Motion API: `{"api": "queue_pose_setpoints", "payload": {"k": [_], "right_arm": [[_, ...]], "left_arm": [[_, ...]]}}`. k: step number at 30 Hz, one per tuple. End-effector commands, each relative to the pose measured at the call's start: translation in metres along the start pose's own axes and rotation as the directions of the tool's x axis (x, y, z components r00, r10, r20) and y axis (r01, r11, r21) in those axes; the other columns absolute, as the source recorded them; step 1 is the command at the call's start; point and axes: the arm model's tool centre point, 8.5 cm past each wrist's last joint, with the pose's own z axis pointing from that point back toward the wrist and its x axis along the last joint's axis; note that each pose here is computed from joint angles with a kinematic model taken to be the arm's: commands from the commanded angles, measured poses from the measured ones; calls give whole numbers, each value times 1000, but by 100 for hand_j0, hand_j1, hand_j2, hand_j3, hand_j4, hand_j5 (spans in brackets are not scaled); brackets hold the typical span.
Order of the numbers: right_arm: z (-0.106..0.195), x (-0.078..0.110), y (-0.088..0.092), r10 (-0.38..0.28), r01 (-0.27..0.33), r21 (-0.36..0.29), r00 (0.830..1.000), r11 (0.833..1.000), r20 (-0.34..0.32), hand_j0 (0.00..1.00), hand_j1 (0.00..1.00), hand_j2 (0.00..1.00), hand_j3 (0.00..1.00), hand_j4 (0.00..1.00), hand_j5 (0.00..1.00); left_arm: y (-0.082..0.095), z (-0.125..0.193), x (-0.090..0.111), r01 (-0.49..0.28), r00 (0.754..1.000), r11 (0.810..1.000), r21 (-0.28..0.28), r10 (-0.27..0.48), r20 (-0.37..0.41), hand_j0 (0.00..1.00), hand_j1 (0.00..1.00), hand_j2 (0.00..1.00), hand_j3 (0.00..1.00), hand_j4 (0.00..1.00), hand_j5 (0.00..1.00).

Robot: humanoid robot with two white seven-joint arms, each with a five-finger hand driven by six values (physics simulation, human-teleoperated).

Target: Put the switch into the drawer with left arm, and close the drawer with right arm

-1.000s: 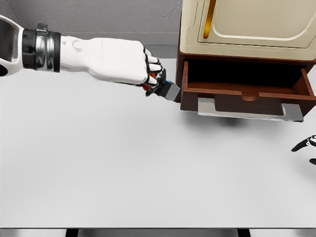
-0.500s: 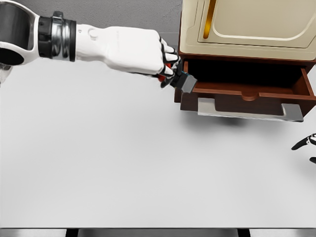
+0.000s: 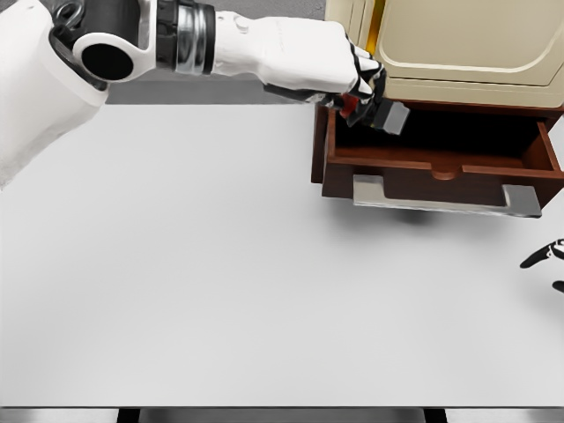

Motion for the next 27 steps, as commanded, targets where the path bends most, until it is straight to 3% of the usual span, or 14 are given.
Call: {"api": "queue_pose_setpoints", "payload": {"k": [1,6,11,14,20,27], "right_arm": [[0,0,0,-5,5,-2,1000,1000,1,63,63,63,63,63,63],[0,0,-1,-5,5,-4,1000,1000,2,63,63,63,63,63,63],[-4,1,1,-9,9,3,1000,1000,11,64,64,64,64,64,64],[-4,2,2,-8,8,4,1000,1000,13,64,64,64,64,64,64],[-5,2,2,-9,9,7,1000,1000,15,64,64,64,64,64,64],[-7,3,6,-16,16,17,1000,1000,22,64,64,64,64,64,64]], "left_arm": [[-13,-18,-19,-84,996,996,-1,84,-29,35,35,35,35,35,35],[-12,-40,-6,-76,997,997,-12,77,19,36,36,36,36,36,36],[-11,-42,-5,-79,997,997,-9,79,26,39,39,39,39,39,39],[-12,-45,-6,-91,996,996,-6,91,26,47,47,47,47,47,47],[-12,-47,-6,-95,995,995,-4,95,29,87,87,87,87,87,87],[-15,-45,-9,-104,994,995,-7,104,19,98,98,98,98,98,98]]}}
